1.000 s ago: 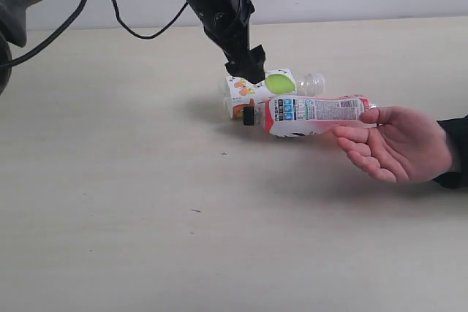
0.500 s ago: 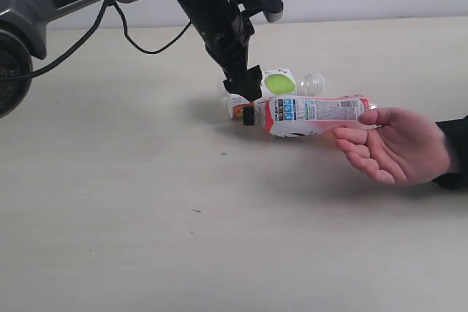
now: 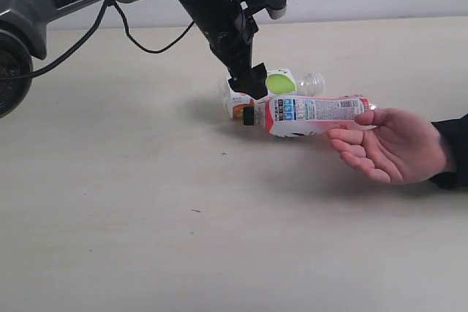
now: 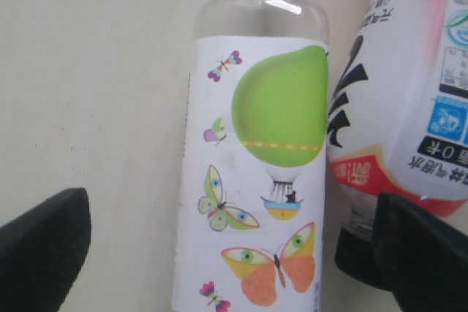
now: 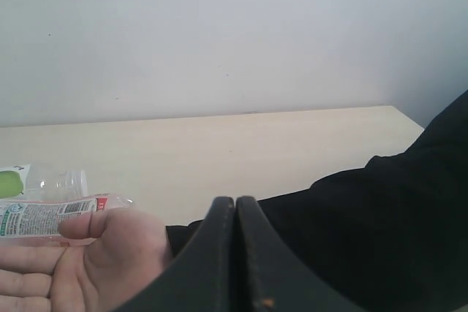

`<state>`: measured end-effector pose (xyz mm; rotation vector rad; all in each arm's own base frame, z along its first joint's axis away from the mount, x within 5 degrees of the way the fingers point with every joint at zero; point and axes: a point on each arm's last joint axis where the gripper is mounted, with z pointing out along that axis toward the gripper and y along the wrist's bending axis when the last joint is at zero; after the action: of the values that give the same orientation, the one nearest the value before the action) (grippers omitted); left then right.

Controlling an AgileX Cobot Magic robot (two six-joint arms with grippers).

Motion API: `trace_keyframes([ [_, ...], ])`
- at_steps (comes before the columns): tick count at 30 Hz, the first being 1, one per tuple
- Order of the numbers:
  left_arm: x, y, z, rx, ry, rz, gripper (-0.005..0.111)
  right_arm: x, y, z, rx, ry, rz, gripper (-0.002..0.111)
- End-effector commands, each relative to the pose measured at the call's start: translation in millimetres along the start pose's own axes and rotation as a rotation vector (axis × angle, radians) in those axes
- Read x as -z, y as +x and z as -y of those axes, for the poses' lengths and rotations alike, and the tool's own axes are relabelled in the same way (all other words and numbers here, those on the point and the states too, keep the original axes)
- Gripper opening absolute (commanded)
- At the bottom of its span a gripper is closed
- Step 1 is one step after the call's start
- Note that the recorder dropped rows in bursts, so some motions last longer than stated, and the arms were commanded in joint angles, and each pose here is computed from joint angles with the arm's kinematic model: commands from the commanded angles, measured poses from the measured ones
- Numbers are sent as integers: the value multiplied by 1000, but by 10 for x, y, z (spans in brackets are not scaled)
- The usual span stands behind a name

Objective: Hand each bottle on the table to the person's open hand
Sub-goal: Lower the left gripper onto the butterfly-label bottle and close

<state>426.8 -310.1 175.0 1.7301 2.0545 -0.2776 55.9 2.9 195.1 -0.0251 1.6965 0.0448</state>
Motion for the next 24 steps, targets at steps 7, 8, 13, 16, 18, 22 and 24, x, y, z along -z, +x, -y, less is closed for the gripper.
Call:
trace_keyframes([
  [7, -8, -5, 22, 10, 13, -1, 105, 1, 1, 6, 12, 9, 12, 0],
  [8, -8, -5, 22, 10, 13, -1, 105, 1, 1, 6, 12, 9, 12, 0],
  [13, -20, -1, 21, 13, 13, -2, 105, 1, 1, 6, 14, 10, 12, 0],
  [16, -112, 40, 21, 14, 18, -16, 105, 1, 1, 6, 14, 10, 12, 0],
  [18, -213, 84, 14, 13, 16, -29, 105, 1, 1, 6, 14, 10, 12, 0],
  [22, -270, 93, -2, 18, -1, -19, 105, 1, 1, 6, 14, 10, 12, 0],
  [24, -270, 89, -8, 18, -7, -14, 105, 1, 1, 6, 14, 10, 12, 0],
])
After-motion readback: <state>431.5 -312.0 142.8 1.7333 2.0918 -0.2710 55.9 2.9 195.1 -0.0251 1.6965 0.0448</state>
